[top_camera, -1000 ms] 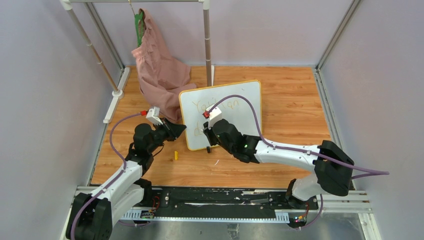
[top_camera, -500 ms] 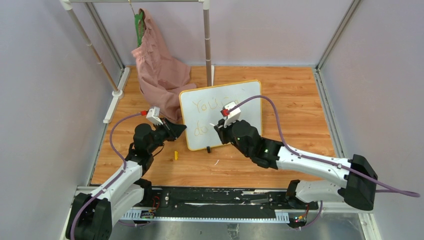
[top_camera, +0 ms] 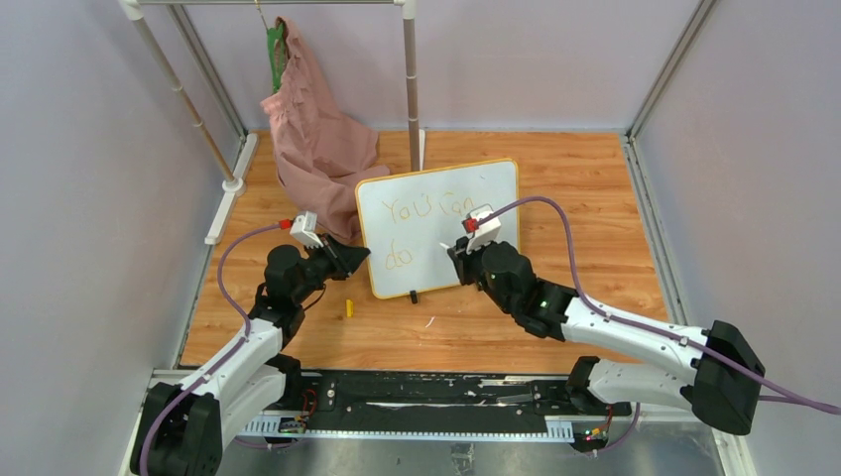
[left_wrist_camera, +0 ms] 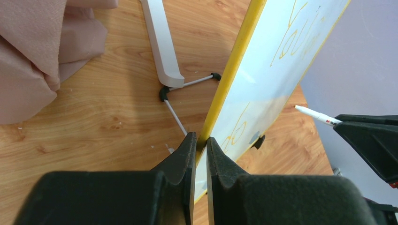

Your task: Write a sentence on the whiteboard

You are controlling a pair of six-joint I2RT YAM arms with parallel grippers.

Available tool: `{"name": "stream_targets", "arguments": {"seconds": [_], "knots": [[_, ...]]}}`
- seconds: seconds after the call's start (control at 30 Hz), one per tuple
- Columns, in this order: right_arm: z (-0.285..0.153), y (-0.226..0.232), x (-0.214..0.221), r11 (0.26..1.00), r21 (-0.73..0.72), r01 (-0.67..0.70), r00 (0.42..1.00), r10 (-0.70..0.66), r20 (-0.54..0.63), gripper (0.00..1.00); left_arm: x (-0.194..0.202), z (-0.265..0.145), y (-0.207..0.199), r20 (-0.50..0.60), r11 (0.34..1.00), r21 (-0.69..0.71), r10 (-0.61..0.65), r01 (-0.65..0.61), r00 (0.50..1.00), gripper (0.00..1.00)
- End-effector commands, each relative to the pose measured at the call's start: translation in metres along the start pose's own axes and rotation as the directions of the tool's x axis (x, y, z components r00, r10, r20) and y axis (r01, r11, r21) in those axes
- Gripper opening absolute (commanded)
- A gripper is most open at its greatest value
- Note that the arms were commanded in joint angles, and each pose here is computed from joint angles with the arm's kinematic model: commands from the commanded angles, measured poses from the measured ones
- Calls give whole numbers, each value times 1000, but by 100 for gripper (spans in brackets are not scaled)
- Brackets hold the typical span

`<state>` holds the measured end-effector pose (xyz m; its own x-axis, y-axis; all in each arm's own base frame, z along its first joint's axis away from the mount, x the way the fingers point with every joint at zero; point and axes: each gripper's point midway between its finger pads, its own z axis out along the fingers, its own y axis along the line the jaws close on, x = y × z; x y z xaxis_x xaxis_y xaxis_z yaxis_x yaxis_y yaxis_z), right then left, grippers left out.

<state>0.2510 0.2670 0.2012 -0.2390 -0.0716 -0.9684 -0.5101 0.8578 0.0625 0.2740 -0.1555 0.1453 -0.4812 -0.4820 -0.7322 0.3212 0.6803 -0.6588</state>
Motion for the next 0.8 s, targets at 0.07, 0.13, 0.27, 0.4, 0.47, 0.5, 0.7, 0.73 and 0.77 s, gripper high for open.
{"name": "stream_targets", "arguments": {"seconds": [0.07, 0.13, 0.27, 0.4, 0.47, 0.5, 0.7, 0.73, 0.77], "knots": [[4, 6, -11, 999, -39, -1, 999, 3, 53, 0, -7, 1, -4, 39, 1000, 18, 16, -16, 999, 0], [7, 8, -9, 999, -50, -3, 999, 6, 51, 0, -7, 1, -4, 37, 1000, 18, 15, -16, 999, 0], [14, 15, -4, 997, -72, 2, 999, 1, 34, 0, -7, 1, -4, 36, 1000, 17, 16, -17, 999, 0], [21, 21, -1, 997, -80, 10, 1000, -8, 27, 0, -7, 1, -4, 37, 1000, 18, 14, -15, 999, 0], [24, 23, -3, 997, -79, 10, 999, -7, 35, 0, -7, 1, -4, 38, 1000, 17, 15, -16, 999, 0], [25, 24, -4, 997, -79, 12, 999, -9, 39, 0, -7, 1, -4, 40, 1000, 18, 15, -16, 999, 0], [31, 33, -13, 996, -83, 29, 998, -24, 62, 0, -7, 2, -3, 37, 1000, 15, 12, -13, 999, 0], [31, 34, -14, 996, -83, 29, 998, -24, 63, 0, -7, 2, -3, 36, 1000, 15, 13, -13, 999, 0], [32, 35, -15, 996, -81, 29, 998, -24, 64, 0, -6, 2, -3, 34, 1000, 14, 11, -12, 999, 0]]}}
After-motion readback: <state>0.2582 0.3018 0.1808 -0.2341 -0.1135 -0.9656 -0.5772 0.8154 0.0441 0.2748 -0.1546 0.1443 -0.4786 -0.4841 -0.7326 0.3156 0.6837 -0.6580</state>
